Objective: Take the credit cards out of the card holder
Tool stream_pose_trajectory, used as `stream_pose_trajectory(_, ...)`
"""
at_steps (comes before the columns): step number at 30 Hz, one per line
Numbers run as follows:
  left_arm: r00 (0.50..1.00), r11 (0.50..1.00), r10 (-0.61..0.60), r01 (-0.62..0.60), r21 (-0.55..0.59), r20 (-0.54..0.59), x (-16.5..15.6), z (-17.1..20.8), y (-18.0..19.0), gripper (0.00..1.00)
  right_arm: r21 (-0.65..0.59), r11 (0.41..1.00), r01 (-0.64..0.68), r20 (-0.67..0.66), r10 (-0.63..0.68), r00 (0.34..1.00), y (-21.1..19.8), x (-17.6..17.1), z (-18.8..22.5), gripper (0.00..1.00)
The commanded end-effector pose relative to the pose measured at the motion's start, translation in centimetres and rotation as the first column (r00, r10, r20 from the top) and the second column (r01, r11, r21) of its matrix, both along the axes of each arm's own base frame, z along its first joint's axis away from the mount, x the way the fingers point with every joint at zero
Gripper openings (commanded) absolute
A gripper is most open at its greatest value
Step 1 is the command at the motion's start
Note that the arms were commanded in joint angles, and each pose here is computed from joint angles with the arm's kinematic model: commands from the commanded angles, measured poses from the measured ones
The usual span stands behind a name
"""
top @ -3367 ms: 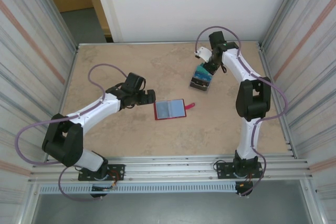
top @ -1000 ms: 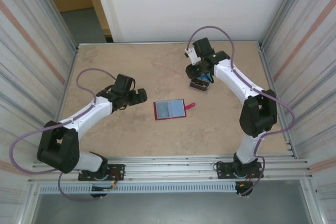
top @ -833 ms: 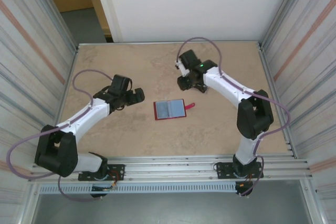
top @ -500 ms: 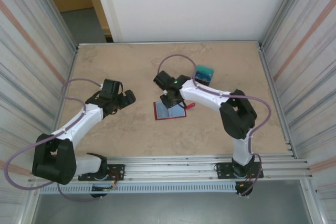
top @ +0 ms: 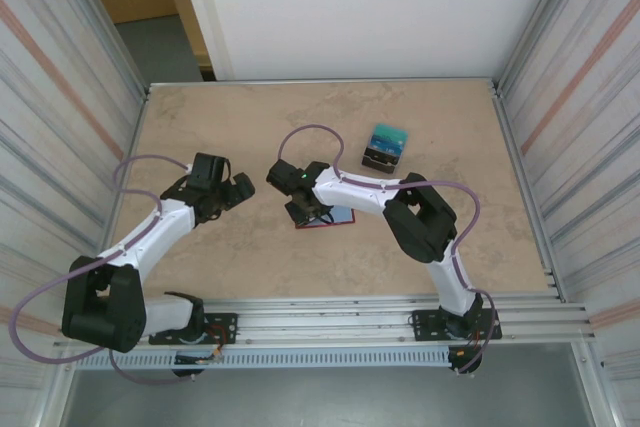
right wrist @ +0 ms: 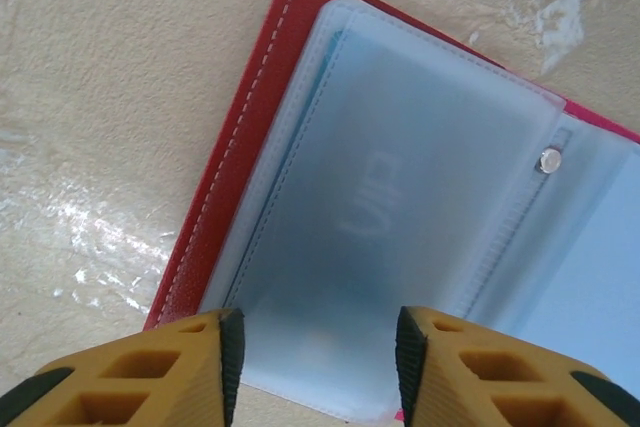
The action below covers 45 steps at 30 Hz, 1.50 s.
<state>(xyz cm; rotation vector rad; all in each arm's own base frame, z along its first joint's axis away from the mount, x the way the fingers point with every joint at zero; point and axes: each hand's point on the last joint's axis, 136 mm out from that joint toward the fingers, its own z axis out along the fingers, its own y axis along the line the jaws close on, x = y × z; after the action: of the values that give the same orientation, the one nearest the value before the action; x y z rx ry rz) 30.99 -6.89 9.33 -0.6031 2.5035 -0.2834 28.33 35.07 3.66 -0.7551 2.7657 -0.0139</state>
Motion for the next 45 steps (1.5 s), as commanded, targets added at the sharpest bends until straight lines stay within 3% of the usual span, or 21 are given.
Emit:
stream_pose_trajectory(1, 1.0, 1.0, 0.016, -0.016, -0.014, -0.003, -0.4, -0.1, 0.2, 0.99, 0.027, 0.999, 0.019, -0.018, -0.018, 1.0, 0.7, 0.3, 0.0, 0.51)
stream_pose_trajectory(20, 1.0, 1.0, 0.012, -0.012, -0.021, -0.003, -0.4, 0.0, 0.1, 0.99, 0.06, 0.996, 0.06, -0.076, -0.056, 0.996, 0.3, -0.4, -1.7, 0.51)
stream_pose_trajectory(36, 1.0, 1.0, -0.008, 0.009, -0.022, 0.025, -0.1, 1.1, -0.1, 0.99, 0.105, 0.991, 0.081, -0.076, -0.074, 0.994, -0.1, 0.0, -0.4, 0.22)
stream_pose_trajectory(45, 0.998, 0.999, -0.033, 0.035, -0.035, 0.061, 0.3, 2.5, -0.6, 0.99, 0.032, 0.993, 0.115, 0.03, -0.115, 0.993, -2.3, 1.3, 1.6, 0.29)
